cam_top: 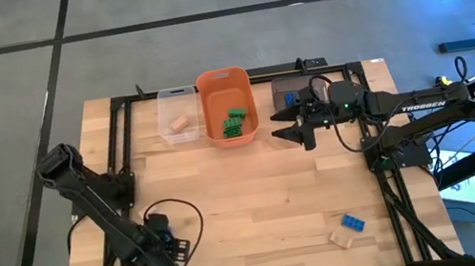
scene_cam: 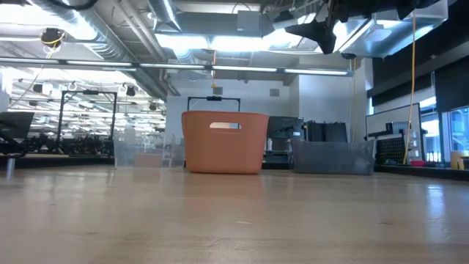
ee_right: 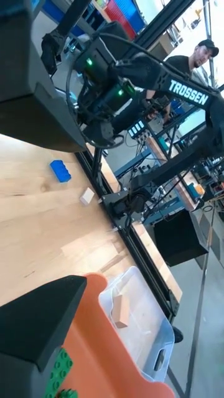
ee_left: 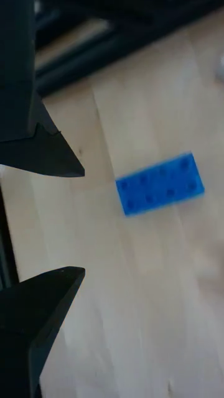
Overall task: Sort & place blocks by color
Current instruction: Put the left blue game piece into the black bin
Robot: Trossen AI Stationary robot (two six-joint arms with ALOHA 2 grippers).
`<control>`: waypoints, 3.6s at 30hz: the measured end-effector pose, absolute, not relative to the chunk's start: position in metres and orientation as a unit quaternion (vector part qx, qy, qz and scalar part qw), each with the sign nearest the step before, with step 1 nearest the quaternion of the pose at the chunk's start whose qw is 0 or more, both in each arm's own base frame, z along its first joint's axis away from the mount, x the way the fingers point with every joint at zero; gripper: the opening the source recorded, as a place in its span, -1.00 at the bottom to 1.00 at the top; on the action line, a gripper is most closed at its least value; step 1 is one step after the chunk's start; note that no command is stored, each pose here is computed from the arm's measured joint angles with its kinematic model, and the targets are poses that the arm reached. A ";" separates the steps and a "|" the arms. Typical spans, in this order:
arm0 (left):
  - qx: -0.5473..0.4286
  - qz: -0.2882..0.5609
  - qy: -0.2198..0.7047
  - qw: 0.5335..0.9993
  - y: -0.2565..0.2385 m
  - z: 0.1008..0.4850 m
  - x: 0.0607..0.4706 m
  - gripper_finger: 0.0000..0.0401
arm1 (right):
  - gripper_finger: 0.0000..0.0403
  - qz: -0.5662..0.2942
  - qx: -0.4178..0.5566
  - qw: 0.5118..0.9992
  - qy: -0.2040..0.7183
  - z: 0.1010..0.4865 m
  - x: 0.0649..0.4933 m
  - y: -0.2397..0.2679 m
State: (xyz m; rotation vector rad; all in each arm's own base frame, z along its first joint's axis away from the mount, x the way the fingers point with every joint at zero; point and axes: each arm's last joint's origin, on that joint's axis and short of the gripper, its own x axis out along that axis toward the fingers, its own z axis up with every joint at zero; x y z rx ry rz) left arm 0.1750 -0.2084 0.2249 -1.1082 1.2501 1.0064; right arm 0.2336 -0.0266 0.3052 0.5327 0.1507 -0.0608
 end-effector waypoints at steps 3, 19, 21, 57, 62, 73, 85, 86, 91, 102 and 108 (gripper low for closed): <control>-0.490 0.411 0.531 0.556 -0.203 0.218 0.170 0.20 | 0.69 -0.030 0.265 0.961 0.074 0.305 0.234 -0.027; -0.525 0.418 0.507 0.541 -0.175 0.167 0.172 0.20 | 0.69 -0.035 0.264 0.961 0.073 0.305 0.234 -0.027; -0.523 0.421 0.512 0.536 -0.173 0.165 0.171 0.20 | 0.69 -0.036 0.265 0.961 0.073 0.305 0.234 -0.027; -0.548 0.282 0.424 0.664 -0.148 0.200 0.161 -0.38 | 0.69 -0.041 0.264 0.961 0.066 0.306 0.234 -0.027; -0.534 0.210 0.274 0.772 -0.122 0.246 0.148 -0.38 | 0.69 -0.034 0.262 0.963 0.053 0.309 0.234 -0.027; -0.390 0.187 0.094 0.897 -0.049 0.305 0.130 -0.38 | 0.69 -0.022 0.230 0.973 0.010 0.318 0.235 -0.027; -0.208 0.147 0.059 0.965 0.016 0.327 0.141 -0.38 | 0.69 -0.021 0.231 0.973 0.009 0.318 0.235 -0.027; -0.201 0.140 0.054 0.968 0.021 0.329 0.144 -0.38 | 0.69 -0.021 0.231 0.973 0.009 0.318 0.235 -0.027; -0.194 0.091 0.005 0.977 0.045 0.338 0.154 -0.38 | 0.69 -0.020 0.230 0.973 0.005 0.319 0.235 -0.027; -0.200 0.051 -0.026 0.978 0.067 0.324 0.214 -0.38 | 0.69 -0.038 0.202 0.978 -0.038 0.317 0.250 -0.030; -0.207 0.019 -0.058 0.976 0.068 0.307 0.253 -0.38 | 0.69 -0.020 0.206 0.978 -0.010 0.292 0.277 -0.025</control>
